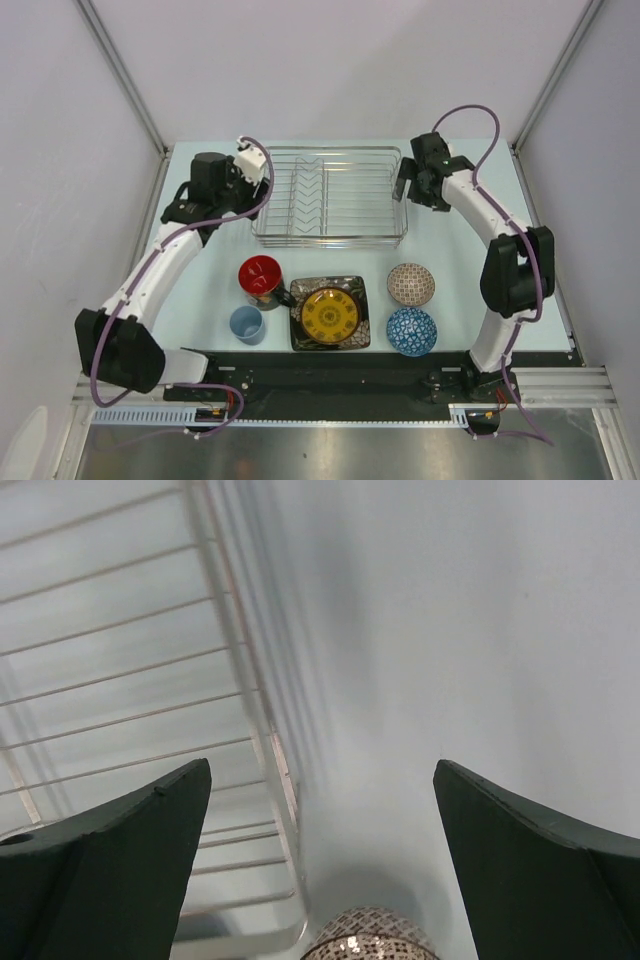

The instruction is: Load the mixed dishes into the dish rack

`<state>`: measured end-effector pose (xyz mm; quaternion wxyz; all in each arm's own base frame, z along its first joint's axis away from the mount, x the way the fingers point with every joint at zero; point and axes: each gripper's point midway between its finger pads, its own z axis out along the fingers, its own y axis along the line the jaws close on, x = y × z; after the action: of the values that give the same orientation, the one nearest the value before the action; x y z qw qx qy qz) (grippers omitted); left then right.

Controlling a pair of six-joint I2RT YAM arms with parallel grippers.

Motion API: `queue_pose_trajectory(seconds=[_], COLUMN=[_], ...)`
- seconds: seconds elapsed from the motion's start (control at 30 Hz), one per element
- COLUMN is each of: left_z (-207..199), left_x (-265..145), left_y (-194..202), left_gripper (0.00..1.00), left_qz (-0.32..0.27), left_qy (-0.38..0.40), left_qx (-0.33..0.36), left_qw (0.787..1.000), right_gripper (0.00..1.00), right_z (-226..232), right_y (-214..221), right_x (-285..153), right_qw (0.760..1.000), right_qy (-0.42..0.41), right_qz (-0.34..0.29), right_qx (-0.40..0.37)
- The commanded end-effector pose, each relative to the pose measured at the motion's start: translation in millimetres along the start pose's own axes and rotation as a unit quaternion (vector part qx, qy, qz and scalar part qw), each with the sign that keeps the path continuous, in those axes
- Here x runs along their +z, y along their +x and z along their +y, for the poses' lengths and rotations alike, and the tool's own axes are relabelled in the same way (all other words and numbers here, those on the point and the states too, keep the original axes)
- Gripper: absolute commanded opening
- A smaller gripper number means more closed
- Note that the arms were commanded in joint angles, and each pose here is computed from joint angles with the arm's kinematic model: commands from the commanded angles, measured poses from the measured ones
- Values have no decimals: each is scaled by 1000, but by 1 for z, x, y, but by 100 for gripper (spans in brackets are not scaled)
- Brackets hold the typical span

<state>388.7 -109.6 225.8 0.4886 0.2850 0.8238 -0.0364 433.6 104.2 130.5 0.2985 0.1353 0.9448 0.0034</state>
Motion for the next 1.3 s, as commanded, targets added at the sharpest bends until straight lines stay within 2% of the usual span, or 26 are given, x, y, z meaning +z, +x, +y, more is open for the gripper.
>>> queue_pose_trajectory(seconds=[0.0,0.1,0.13,0.17,0.27,0.4,0.53,0.93,1.03,1.13,1.27], left_z=[12,9,8,7,5,-6,-12,-46,-60,-64,-83], left_x=[-45,-64,-70,-74,-88,-96,-107,-138,-139,-139,-140], left_y=[-45,-39,-36,-32,-15,7,16,15,19,17,12], left_gripper=[70,71,71,71,73,73,74,74,70,61,61], left_qz=[-59,-58,-57,-58,-57,-38,-29,-37,-25,-25,-21], left_qy=[-30,-35,-37,-39,-54,-42,-39,22,36,27,44], left_qx=[9,4,3,3,3,-12,-25,-3,15,22,44], left_qw=[998,998,998,998,997,998,999,999,999,999,998], right_gripper=[100,100,100,100,96,91,82,77,77,77,76], right_z=[19,15,30,22,32,25,14,17,20,22,27], right_y=[-55,-28,-7,7,64,110,132,184,190,195,205], right_x=[-93,-127,-136,-143,-154,-152,-141,-94,-87,-80,-65], right_qw=[992,989,987,987,984,982,984,982,982,982,982], right_qy=[-57,-82,-95,-75,-59,-36,-27,-36,-38,-38,-36], right_qz=[-109,-120,-115,-122,-96,-60,-36,31,39,44,59], right_qx=[-4,-22,-52,-69,-138,-174,-174,-181,-179,-177,-176])
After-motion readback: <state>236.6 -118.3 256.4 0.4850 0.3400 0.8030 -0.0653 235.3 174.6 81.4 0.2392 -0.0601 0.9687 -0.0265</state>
